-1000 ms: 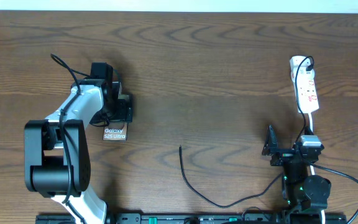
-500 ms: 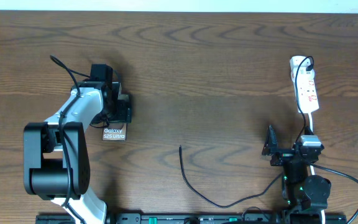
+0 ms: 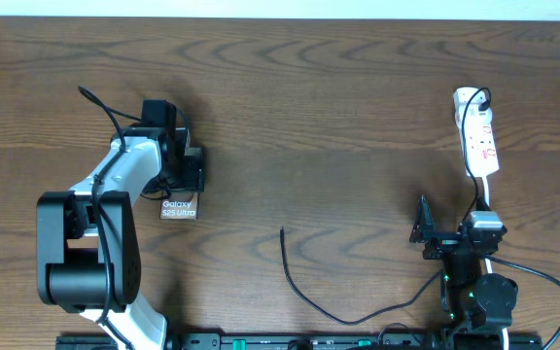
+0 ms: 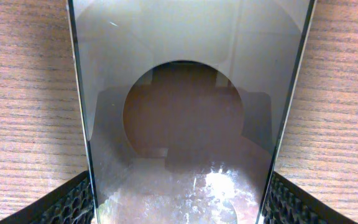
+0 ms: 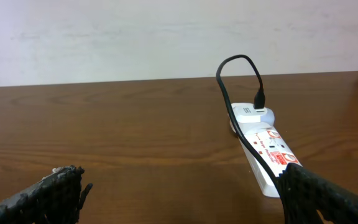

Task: Plug charger to phone and switch on socket
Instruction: 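Close the left gripper on the phone's long edges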

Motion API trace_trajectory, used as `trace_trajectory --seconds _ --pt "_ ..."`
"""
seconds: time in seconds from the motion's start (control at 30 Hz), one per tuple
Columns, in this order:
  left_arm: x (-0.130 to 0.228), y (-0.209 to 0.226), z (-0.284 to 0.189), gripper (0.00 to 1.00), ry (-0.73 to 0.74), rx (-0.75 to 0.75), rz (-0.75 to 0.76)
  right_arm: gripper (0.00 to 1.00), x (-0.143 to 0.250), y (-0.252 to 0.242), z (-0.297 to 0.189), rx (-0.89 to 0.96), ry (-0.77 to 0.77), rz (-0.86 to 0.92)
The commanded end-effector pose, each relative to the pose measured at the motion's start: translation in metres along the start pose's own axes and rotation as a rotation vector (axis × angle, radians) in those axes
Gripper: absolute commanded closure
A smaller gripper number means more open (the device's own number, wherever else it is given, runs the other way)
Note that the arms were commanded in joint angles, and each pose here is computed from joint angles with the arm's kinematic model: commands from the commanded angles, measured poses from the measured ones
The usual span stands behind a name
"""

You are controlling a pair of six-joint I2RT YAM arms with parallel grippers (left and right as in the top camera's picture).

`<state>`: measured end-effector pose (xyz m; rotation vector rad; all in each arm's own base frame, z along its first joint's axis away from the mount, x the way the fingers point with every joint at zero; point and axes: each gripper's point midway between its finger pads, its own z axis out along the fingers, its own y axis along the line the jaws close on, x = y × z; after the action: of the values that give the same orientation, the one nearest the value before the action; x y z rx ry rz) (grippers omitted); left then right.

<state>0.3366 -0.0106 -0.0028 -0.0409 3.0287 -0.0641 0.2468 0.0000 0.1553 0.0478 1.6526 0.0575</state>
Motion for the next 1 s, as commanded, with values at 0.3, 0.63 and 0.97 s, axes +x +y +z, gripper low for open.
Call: trace_trajectory --seconds 0.3,0.63,0.97 --pt "0.0175 -0.0036 0.0136 0.85 0.062 0.023 0.005 0.01 0.0010 0.0021 -0.0001 -0.008 0.003 0.009" --pt "0.0175 -0.0036 0.0136 0.93 0.062 0.023 0.004 0.01 0.0010 0.0021 -0.0001 -0.008 0.003 0.009" --pt "0.0175 -0.0036 0.0136 0.92 0.062 0.023 0.005 0.01 0.0010 0.0021 -0.0001 -0.008 0.003 0.009"
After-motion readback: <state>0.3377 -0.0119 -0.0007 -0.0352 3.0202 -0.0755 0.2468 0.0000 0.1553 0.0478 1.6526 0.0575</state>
